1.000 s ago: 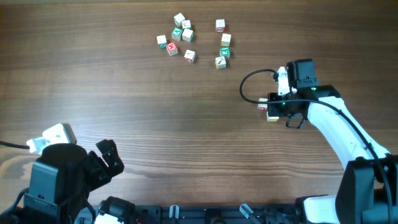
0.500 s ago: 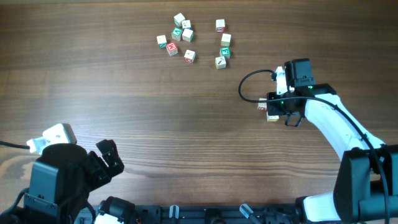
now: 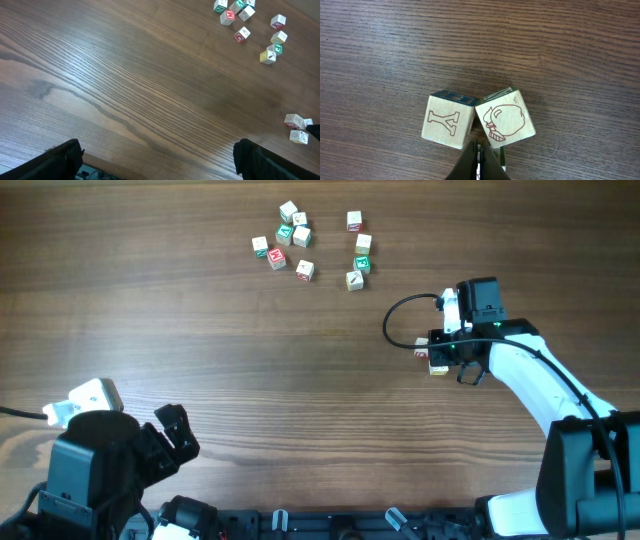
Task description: Form a circle
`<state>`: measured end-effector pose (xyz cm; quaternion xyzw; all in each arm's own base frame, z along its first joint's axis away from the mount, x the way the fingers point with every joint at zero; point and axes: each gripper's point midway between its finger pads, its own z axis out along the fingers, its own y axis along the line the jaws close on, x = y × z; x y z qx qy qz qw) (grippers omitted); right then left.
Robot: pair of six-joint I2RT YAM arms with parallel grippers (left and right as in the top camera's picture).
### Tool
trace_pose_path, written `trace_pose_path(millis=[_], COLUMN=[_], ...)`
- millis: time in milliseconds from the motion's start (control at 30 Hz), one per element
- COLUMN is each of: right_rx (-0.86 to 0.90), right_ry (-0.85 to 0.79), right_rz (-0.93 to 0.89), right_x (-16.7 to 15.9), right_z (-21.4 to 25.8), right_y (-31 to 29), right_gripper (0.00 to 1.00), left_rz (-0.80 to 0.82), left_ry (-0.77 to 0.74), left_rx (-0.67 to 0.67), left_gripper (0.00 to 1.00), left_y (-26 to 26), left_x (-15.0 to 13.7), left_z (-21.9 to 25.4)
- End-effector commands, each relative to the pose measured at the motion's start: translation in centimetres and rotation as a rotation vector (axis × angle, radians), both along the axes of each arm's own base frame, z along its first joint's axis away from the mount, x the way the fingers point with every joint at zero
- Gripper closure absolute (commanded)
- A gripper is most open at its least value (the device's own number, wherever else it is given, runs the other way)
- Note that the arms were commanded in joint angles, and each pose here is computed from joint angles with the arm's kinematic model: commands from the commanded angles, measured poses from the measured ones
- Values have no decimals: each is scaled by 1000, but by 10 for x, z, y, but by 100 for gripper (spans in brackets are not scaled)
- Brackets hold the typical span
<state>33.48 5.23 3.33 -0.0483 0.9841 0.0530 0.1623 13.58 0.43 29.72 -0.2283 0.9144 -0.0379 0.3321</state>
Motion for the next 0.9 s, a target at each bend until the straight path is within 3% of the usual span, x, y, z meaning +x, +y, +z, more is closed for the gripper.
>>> trace_pose_path(millis=[0,867], right_rx=[-20,-19], right_ry=[14,29], right_rz=[4,6], right_x=[-3,-5], right_z=[-7,-19], right_y=[-3,-3], right_gripper=[96,96], left_rz=[12,12], left_ry=[0,0], left_rx=[-12,-12], left_gripper=[0,0], left_y=[0,0], left_x=[1,1], left_z=[0,0])
